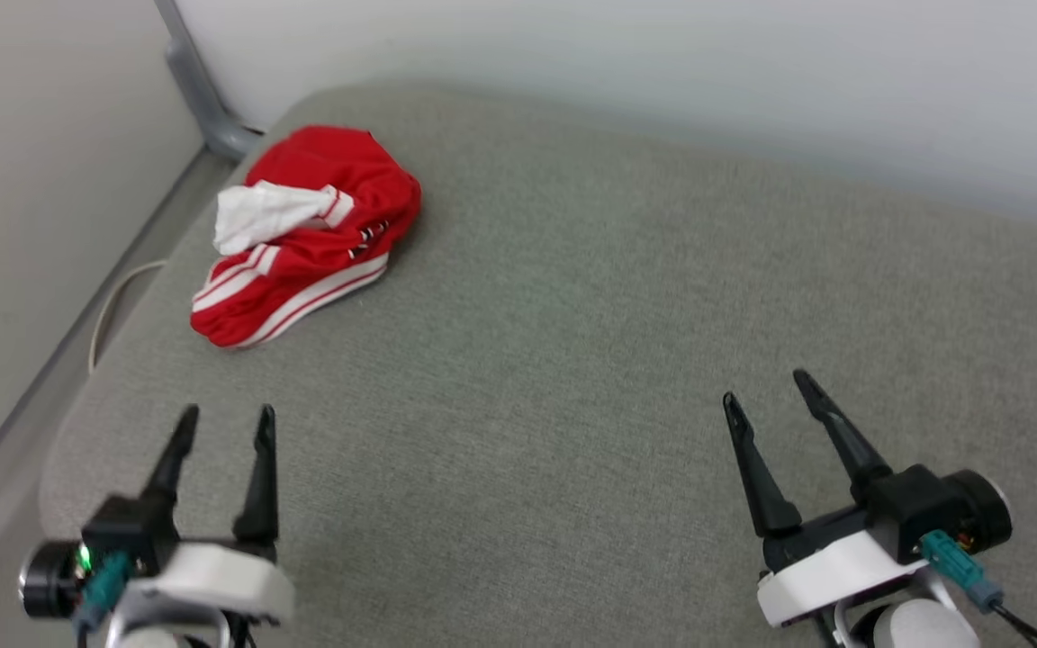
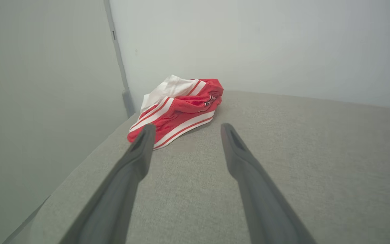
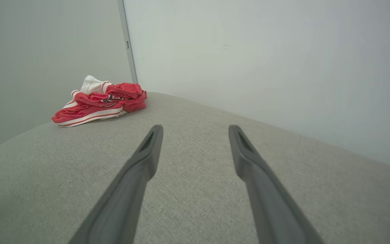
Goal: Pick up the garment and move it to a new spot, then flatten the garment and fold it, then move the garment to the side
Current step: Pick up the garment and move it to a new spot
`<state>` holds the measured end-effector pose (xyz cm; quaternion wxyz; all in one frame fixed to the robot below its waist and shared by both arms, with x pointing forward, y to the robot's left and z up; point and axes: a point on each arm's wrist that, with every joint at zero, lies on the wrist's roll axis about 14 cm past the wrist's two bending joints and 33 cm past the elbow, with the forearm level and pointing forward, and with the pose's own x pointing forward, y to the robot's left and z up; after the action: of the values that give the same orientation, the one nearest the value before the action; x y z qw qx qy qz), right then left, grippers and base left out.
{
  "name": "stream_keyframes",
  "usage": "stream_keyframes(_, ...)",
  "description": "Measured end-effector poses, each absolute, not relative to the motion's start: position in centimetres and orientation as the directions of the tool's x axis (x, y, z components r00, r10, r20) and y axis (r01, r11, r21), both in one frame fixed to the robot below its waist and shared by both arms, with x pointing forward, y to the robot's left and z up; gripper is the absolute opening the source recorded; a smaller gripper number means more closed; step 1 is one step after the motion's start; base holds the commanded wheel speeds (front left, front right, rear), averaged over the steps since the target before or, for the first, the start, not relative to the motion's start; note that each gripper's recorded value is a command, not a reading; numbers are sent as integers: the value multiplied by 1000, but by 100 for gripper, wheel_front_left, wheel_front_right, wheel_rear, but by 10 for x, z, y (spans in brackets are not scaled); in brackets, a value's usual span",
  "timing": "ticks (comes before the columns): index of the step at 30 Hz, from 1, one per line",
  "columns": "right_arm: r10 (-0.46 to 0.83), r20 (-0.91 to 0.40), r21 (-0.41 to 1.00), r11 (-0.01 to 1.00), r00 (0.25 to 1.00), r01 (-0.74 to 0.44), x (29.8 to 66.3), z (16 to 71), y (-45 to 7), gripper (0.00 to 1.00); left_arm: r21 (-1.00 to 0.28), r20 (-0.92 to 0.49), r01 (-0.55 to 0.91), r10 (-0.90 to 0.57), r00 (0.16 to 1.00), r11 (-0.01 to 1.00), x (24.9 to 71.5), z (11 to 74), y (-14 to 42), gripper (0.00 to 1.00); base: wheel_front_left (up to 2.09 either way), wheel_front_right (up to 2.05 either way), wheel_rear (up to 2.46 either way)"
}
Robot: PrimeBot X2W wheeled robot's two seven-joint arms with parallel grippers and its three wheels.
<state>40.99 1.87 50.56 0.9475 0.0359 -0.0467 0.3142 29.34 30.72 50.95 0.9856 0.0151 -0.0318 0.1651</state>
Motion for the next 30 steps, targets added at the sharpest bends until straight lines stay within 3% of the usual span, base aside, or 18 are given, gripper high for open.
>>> stream_keyframes(8,558,64,37,827,828,-560,443,473,7,100,180,-57,-202,216,975,963,383,500,342,100,0,0,0)
stream_keyframes(14,514,28,44,856,857,-515,464,446,-9,100,218,-290,-106,168,942,970,442,477,361,100,0,0,0)
stream_keyframes(20,470,-29,55,882,882,-469,475,415,-27,100,171,-475,-72,146,868,983,482,448,370,100,0,0,0)
stream_keyframes(30,441,-87,73,897,893,-435,478,384,-40,100,121,-633,-103,156,758,987,510,398,383,100,0,0,0)
